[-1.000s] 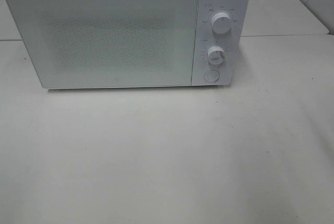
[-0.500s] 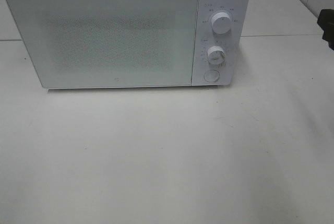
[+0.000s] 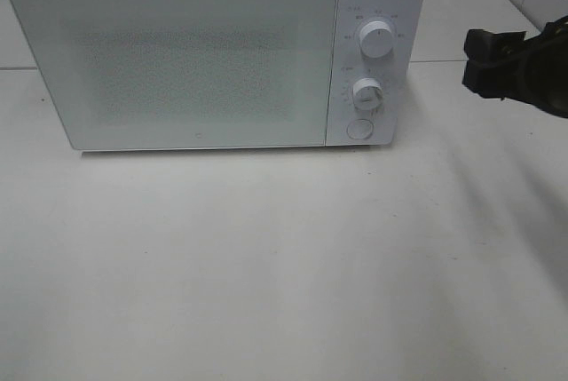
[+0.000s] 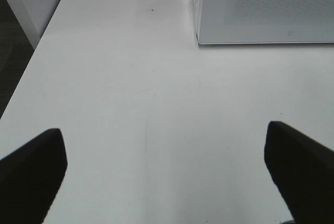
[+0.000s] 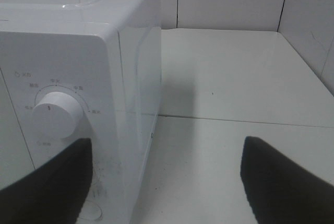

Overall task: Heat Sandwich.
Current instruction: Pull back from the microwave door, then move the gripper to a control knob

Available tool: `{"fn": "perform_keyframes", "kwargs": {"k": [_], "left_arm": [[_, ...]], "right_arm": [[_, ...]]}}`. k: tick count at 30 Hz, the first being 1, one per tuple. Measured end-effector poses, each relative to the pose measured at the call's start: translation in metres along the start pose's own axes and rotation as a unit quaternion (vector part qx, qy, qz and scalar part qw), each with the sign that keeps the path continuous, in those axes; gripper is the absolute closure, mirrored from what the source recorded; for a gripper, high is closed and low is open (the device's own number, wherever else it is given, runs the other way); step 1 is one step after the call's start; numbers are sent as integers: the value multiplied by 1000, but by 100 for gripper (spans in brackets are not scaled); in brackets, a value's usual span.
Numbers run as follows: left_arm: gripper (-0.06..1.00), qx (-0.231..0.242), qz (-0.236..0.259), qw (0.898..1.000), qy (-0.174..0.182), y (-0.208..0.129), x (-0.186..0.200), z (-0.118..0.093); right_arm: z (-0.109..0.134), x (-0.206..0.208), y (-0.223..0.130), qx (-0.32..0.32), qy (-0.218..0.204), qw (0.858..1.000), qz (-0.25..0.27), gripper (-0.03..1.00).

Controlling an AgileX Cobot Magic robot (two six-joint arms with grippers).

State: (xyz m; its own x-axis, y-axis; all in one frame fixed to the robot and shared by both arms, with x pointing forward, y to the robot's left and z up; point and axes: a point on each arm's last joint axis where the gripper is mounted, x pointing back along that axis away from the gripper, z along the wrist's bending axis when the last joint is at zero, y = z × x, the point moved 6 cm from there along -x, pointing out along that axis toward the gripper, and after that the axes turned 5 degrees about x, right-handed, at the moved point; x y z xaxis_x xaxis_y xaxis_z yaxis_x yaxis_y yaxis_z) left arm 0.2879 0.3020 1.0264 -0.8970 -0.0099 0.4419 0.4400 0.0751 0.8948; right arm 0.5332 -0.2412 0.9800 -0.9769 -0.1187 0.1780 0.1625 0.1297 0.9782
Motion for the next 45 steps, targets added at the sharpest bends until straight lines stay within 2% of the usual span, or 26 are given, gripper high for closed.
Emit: {"fn": "perform_keyframes", "kwargs": {"k": [9, 17, 25, 33, 45], "left_arm": [[-3, 0, 0, 1000, 0, 0, 0, 0], [-3, 0, 0, 1000, 0, 0, 0, 0], [-3, 0, 0, 1000, 0, 0, 0, 0], [-3, 0, 0, 1000, 0, 0, 0, 0], [-3, 0, 0, 1000, 0, 0, 0, 0]], "right_arm": [[35, -6, -9, -3, 1, 1000, -12, 21], [57, -6, -18, -9, 0, 1000, -12, 21], [84, -2, -38, 4, -8, 1000, -9, 21], [96, 2, -50, 8, -6, 1000, 9, 21], [95, 2, -54, 7, -13, 1000, 14, 21]]}}
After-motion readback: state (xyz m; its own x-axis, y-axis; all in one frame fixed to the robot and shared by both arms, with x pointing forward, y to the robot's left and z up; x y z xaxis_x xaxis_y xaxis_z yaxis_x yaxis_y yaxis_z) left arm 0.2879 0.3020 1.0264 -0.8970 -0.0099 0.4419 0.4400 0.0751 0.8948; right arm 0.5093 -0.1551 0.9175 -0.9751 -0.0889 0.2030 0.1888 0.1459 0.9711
